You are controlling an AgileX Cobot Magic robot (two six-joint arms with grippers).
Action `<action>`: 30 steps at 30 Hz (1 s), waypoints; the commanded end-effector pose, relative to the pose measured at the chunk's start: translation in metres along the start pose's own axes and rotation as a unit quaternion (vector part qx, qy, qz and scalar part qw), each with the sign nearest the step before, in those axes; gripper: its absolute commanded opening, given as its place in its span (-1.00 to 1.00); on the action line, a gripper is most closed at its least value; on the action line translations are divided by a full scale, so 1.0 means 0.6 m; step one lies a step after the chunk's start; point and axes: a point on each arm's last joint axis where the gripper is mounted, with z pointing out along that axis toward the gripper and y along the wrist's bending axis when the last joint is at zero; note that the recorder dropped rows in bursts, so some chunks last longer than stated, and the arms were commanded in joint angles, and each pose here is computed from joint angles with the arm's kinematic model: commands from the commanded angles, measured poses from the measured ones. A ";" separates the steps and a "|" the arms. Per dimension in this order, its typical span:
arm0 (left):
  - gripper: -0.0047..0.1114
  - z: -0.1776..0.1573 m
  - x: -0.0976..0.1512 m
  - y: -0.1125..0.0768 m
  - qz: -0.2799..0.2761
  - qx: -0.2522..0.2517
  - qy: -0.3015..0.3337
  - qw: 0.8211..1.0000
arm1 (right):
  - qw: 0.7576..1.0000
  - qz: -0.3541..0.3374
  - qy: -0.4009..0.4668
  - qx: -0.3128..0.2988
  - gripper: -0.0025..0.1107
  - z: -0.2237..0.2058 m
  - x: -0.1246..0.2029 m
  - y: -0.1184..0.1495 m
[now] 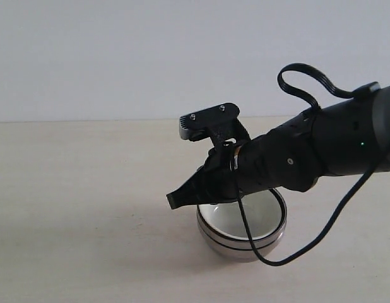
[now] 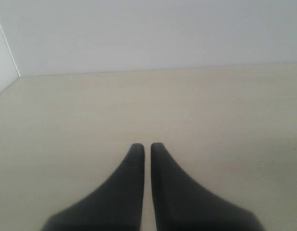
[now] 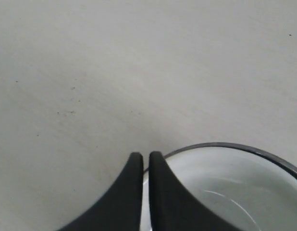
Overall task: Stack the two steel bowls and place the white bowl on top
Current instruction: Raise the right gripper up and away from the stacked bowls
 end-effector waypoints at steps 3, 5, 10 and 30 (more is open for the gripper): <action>-0.85 0.000 0.002 0.000 -0.004 -0.002 0.001 1.000 | 1.000 -0.006 0.007 0.000 -0.96 0.017 0.011 -0.001; -0.85 0.000 0.002 0.000 -0.004 -0.002 0.001 1.000 | 1.000 -0.006 -0.003 -0.001 -0.96 0.018 0.008 0.000; -0.85 0.000 0.002 0.000 -0.004 -0.002 0.001 1.000 | 1.000 -0.006 -0.017 -0.002 -0.96 0.000 -0.004 0.001; -0.85 0.000 0.002 0.000 -0.004 -0.002 0.001 1.000 | 0.990 -0.045 -0.136 -0.006 -0.96 -0.307 -0.064 0.006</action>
